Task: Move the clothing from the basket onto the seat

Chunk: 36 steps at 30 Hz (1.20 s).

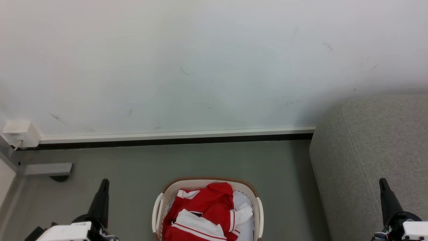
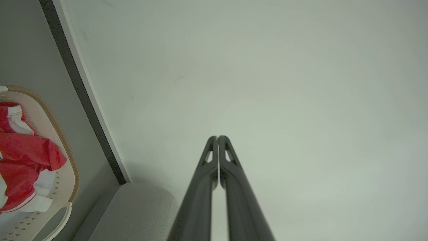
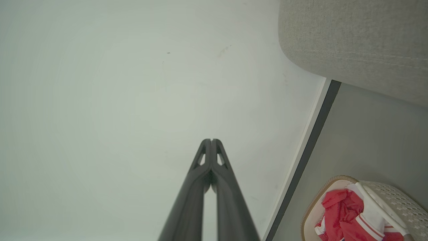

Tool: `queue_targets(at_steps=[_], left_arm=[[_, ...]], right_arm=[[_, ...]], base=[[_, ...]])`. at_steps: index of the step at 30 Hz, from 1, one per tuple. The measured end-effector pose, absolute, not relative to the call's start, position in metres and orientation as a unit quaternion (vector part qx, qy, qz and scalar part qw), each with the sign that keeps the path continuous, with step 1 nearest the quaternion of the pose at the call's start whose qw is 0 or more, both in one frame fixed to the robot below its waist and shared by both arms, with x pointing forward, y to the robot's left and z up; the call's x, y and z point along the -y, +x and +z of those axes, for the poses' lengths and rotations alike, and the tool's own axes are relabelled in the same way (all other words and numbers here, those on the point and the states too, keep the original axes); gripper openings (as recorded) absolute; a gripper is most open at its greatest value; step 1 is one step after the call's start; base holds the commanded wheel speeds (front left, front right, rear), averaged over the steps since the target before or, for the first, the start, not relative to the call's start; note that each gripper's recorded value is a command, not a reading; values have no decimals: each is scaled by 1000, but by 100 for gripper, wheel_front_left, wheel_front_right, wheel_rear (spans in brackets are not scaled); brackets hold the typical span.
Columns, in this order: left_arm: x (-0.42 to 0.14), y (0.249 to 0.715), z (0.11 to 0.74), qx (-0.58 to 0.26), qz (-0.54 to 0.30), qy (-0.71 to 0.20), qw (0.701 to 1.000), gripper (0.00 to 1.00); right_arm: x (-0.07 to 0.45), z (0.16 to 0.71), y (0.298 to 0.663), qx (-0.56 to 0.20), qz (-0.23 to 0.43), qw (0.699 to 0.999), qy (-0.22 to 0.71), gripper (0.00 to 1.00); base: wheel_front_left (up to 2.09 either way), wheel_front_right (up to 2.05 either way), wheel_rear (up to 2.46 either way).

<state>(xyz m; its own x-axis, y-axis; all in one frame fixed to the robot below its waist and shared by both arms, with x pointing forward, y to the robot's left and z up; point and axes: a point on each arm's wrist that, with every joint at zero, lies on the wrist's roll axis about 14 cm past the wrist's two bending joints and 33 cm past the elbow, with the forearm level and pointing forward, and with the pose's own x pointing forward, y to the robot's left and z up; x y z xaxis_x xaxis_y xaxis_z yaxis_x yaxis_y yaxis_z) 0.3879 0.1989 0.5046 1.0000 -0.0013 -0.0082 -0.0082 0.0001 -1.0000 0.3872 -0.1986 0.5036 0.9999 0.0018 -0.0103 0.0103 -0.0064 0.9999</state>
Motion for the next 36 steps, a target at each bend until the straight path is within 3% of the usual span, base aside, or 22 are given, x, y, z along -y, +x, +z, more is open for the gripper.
queue_targets(at_steps=[18, 19, 27, 36], left_arm=[[-199, 388, 505, -3, 2, -707, 707, 0], [-199, 387, 503, -5, 5, -708, 707, 100], [-196, 380, 485, -19, 28, -705, 709, 100], [-200, 378, 483, -12, 42, -676, 735, 100]], right_arm=[[199, 504, 387, -4, -3, 705, 709, 0], [198, 502, 387, -6, -5, 704, 710, 100], [194, 485, 380, -20, -26, 708, 705, 100], [190, 491, 382, -16, -20, 762, 647, 100]], base=[[0, 0, 0], [0, 0, 0], [0, 0, 0], [0, 0, 0]])
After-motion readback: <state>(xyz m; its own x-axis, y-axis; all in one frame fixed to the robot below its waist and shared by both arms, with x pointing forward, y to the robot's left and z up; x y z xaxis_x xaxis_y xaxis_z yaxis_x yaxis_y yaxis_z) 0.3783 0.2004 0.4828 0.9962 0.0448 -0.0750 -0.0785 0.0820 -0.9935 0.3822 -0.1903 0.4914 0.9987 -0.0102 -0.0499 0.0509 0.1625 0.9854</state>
